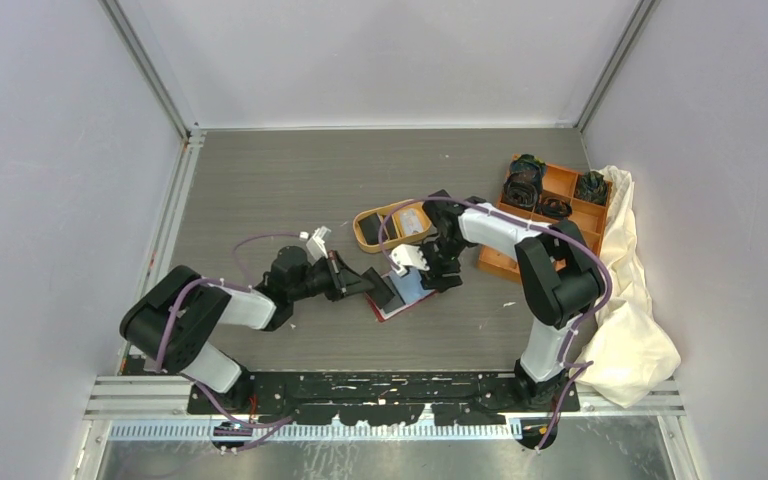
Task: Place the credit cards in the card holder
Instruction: Insert the credit card into the card holder.
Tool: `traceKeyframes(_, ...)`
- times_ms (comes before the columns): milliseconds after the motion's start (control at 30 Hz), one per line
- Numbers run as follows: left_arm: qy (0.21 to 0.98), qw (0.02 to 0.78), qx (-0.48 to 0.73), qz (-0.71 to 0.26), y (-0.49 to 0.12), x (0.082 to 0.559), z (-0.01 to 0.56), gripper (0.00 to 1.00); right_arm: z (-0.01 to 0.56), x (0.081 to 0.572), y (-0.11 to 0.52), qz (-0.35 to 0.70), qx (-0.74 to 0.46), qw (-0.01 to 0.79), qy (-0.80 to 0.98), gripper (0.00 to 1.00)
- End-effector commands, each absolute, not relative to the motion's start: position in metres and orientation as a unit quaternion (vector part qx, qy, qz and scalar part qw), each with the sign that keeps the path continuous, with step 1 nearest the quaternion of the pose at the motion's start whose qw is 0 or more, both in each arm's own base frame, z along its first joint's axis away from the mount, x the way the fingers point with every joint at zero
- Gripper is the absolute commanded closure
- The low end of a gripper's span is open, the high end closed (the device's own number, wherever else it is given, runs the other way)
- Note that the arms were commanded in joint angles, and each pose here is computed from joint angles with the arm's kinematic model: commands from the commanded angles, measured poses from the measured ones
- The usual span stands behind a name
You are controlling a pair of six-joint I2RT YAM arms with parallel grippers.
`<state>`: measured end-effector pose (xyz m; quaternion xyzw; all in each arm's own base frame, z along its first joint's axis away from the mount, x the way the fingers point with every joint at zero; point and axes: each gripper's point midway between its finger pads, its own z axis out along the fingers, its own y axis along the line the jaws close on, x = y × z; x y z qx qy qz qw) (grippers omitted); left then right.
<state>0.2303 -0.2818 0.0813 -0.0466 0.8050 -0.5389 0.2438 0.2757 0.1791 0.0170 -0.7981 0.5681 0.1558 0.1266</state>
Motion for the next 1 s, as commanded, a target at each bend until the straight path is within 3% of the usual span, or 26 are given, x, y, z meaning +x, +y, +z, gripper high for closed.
traceKeyframes(0,0.778,0.271,-0.036,-0.566,-0.297,0.244,0.101,1.0,0.019,0.257,0.191,0.189,-0.809,0.111,0.545,0.33)
traceKeyframes(967,0.819,0.218,-0.05,-0.529,-0.282,0.22,0.064,1.0,0.021,0.237,0.211,0.199,-0.816,0.102,0.534,0.39)
